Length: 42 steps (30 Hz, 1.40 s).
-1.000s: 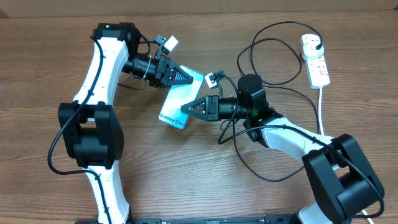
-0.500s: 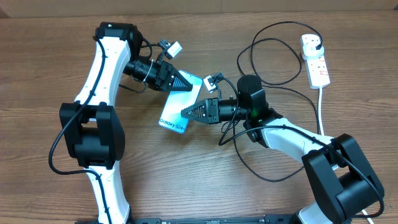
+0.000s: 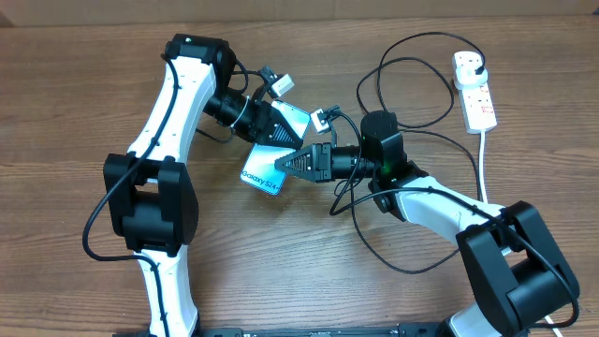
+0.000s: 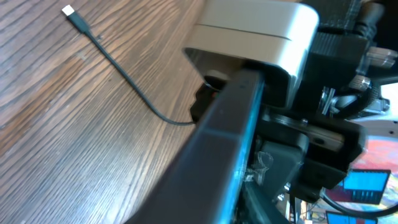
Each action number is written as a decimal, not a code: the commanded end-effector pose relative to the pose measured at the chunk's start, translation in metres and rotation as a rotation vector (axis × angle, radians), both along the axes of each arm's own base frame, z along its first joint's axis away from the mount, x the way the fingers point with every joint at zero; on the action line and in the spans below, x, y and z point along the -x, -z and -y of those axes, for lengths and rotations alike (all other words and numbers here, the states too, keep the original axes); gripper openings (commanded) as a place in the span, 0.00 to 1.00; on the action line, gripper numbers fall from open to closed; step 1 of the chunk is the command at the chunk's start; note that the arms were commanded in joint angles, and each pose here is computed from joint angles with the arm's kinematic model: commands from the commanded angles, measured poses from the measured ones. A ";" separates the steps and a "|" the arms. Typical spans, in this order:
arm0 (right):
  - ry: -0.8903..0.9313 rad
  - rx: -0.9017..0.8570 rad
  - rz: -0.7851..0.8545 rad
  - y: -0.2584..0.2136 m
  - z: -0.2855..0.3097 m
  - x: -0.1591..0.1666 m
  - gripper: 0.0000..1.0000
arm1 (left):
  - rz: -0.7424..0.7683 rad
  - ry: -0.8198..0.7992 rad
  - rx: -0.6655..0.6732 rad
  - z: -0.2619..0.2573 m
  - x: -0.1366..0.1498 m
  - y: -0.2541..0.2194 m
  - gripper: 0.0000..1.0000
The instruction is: Plug charger to phone and switch on socket
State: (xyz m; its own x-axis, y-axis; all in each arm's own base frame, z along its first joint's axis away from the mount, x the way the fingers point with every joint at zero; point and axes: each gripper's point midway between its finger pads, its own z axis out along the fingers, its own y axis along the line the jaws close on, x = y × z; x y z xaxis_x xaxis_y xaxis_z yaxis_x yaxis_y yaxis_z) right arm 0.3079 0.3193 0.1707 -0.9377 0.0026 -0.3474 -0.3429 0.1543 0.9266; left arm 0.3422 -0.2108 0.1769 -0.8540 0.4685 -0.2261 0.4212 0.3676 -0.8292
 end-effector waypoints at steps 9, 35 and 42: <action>0.149 0.003 0.086 -0.016 0.000 -0.035 0.04 | -0.050 0.069 -0.001 0.028 0.025 -0.004 0.05; 0.449 0.291 -0.093 0.058 0.060 -0.077 0.92 | -0.279 -0.522 -0.067 -0.061 -0.077 0.005 0.04; 0.453 0.605 -0.079 0.058 0.084 -0.087 1.00 | -0.425 -0.772 -0.038 -0.064 -0.125 0.000 0.04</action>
